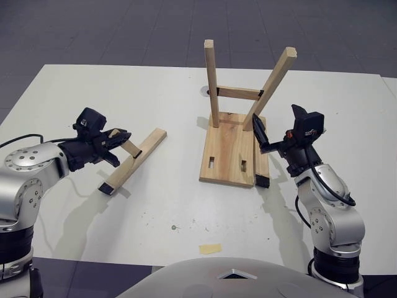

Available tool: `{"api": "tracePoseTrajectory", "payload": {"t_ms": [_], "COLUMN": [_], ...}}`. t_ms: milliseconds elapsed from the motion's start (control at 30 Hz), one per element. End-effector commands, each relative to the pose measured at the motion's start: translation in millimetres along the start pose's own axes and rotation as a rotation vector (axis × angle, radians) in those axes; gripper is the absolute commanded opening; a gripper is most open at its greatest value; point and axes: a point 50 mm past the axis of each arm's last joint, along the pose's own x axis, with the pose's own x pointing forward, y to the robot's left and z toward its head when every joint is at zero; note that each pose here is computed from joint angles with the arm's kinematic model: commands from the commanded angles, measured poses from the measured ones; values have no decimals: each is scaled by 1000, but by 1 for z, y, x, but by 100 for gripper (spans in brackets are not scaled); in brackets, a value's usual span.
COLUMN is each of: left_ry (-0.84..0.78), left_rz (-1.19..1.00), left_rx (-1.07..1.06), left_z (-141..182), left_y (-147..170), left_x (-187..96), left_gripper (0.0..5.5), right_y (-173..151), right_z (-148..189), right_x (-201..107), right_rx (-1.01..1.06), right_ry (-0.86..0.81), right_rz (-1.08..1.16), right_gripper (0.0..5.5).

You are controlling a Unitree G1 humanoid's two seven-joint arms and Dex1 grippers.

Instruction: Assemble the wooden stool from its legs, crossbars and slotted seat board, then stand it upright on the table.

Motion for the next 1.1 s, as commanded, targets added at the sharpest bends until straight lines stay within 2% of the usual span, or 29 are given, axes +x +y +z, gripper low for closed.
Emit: {"api": "tracePoseTrajectory", "payload": {"t_ms": [33, 333, 1100], "left_ry": [105, 186, 92], "left_rz": [-60, -85, -120], "left_rx": [-27, -189, -146], "left_z": [-19, -55, -37], "left_y": [-3, -1, -5], "left_x": [16, 10, 39], "left_gripper": [42, 42, 42], "right_y": [0, 6, 0], "right_z": [6, 8, 10], "right_x": [4, 17, 25], "right_rx": [-9, -10, -39], "right_ry": [-31, -48, -68], "right_rz": [-8, 52, 3], "right_gripper": [540, 540, 540]}}
